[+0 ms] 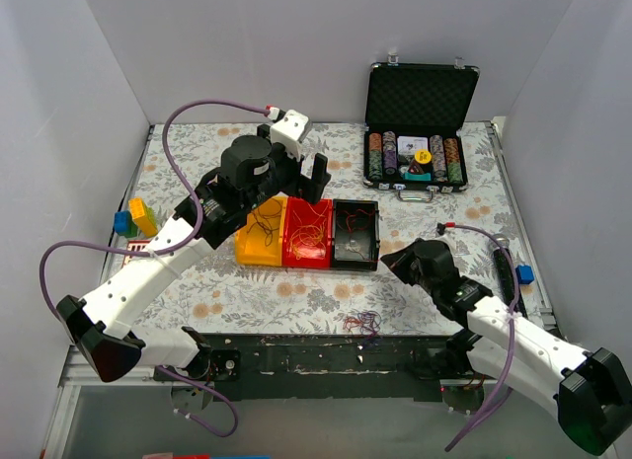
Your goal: Untangle the cables
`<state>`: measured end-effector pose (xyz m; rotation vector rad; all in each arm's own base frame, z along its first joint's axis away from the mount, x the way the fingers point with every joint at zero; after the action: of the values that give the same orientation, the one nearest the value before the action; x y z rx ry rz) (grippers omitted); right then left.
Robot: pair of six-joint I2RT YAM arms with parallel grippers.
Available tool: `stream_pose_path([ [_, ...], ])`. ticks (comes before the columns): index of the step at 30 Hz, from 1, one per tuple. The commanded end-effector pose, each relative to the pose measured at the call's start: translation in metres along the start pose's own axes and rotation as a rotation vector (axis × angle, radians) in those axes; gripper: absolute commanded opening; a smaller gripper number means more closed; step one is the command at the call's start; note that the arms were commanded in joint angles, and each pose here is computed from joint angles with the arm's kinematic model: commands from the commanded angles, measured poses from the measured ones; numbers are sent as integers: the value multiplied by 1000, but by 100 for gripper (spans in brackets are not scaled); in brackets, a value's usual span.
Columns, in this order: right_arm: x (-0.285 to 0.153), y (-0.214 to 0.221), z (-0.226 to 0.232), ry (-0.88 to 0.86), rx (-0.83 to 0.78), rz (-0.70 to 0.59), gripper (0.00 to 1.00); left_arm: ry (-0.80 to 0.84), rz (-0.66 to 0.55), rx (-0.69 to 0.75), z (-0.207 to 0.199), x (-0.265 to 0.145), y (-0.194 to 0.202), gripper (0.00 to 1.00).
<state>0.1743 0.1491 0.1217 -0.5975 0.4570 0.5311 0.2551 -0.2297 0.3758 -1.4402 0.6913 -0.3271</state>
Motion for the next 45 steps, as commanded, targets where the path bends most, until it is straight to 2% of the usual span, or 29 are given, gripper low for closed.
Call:
stream_pose_path([
  [1,-5,-16,18,-44,-8,-75,1,-7,-46,-10,3,-12,-10,98],
  [2,-4,-15,17,-39,-2,-73,5,-6,-44,-8,3,-12,-10,98],
  [5,-2,-11,12,-24,50,-57,28,-6,-47,-8,3,-13,-10,98],
  [8,1,-5,7,-4,136,-34,44,-4,-43,-6,3,-12,-9,98],
  [12,1,-9,3,52,206,-72,57,-6,-40,-5,3,-13,-7,98],
  [15,1,-14,3,79,250,-110,60,-6,-40,-3,3,-13,-7,98],
  [26,16,-17,3,155,344,-141,53,-9,-40,-5,4,-14,-6,98],
  [36,27,-20,13,150,370,-148,48,-11,-25,-5,4,-16,1,98],
  [43,33,-17,11,168,341,-133,24,-15,-31,-6,5,-17,0,98],
  [45,30,-22,20,137,309,-145,15,-18,-33,-4,5,-18,-1,98],
])
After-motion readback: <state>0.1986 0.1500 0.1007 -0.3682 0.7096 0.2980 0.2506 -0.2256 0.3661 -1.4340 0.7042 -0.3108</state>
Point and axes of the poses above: each gripper's point midway between its finger pads, its own x axis out along the fingers, its own z axis along the line the jaws close on, y = z × x, the point moved 7 cm from there along -x, back along the fingers, and after that the axes turned 1 degree about x, right-handed, at the moved point
